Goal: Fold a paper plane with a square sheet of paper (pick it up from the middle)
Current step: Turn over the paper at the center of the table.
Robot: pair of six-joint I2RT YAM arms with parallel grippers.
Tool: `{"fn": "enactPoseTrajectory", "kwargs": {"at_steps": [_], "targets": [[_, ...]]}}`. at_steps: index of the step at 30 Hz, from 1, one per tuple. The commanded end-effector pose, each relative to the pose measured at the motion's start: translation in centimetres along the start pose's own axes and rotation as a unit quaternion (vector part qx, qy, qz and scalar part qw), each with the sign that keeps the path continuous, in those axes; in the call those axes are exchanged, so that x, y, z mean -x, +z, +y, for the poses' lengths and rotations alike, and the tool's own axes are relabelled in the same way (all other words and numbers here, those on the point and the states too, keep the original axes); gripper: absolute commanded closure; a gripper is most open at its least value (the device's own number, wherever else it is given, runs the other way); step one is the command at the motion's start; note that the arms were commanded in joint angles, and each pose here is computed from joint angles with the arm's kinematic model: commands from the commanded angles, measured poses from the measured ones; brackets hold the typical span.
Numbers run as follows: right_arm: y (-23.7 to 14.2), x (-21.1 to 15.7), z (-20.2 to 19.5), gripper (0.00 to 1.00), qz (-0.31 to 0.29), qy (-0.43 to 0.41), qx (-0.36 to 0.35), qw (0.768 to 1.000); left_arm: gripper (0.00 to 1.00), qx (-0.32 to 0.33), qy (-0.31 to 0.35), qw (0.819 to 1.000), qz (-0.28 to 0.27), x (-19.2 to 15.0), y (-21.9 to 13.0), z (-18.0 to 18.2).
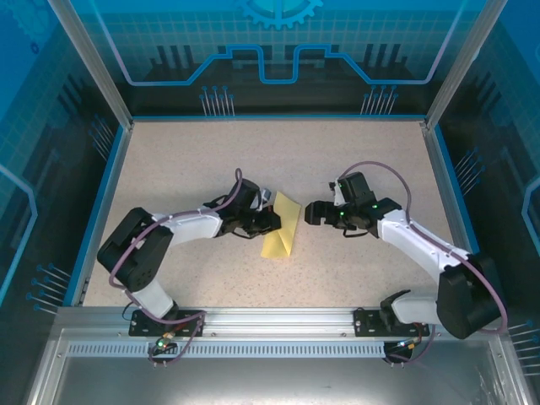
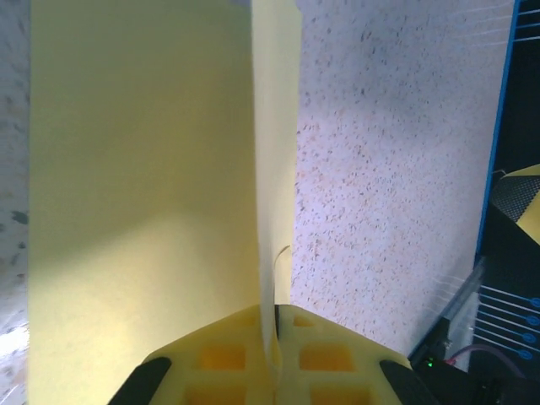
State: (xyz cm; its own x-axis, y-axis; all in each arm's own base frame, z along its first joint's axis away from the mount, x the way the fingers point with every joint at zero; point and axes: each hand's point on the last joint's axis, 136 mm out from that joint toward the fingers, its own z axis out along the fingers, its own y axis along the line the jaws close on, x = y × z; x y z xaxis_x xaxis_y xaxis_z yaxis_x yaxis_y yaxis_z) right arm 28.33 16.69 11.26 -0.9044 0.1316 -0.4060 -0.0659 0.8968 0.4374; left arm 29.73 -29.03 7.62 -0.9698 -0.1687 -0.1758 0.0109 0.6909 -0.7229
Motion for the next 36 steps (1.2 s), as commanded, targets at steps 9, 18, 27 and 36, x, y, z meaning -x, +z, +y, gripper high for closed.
{"fn": "enactPoseTrajectory", "kwargs": {"at_steps": [9,18,27,36], "targets": [[-4.5,0.5,-3.4,0.01,-0.07,0.043,-0.052,0.995,0.98,0.276,0.137,0.949,-0.062,4.1,-9.2,0.8],[-4.7,-0.4,-5.6,0.01,-0.06,0.079,-0.089,0.991,0.98,0.525,0.214,0.816,-0.112,7.6,-13.5,2.9],[-5.1,-1.0,-7.3,0.01,-0.057,0.1,-0.129,0.985,0.97,0.639,0.27,0.714,-0.094,8.8,-10.4,4.6],[-5.8,-1.8,-10.1,0.01,-0.05,0.143,-0.19,0.97,0.97,0.662,0.317,0.676,-0.057,7.3,-4.3,5.9]]}}
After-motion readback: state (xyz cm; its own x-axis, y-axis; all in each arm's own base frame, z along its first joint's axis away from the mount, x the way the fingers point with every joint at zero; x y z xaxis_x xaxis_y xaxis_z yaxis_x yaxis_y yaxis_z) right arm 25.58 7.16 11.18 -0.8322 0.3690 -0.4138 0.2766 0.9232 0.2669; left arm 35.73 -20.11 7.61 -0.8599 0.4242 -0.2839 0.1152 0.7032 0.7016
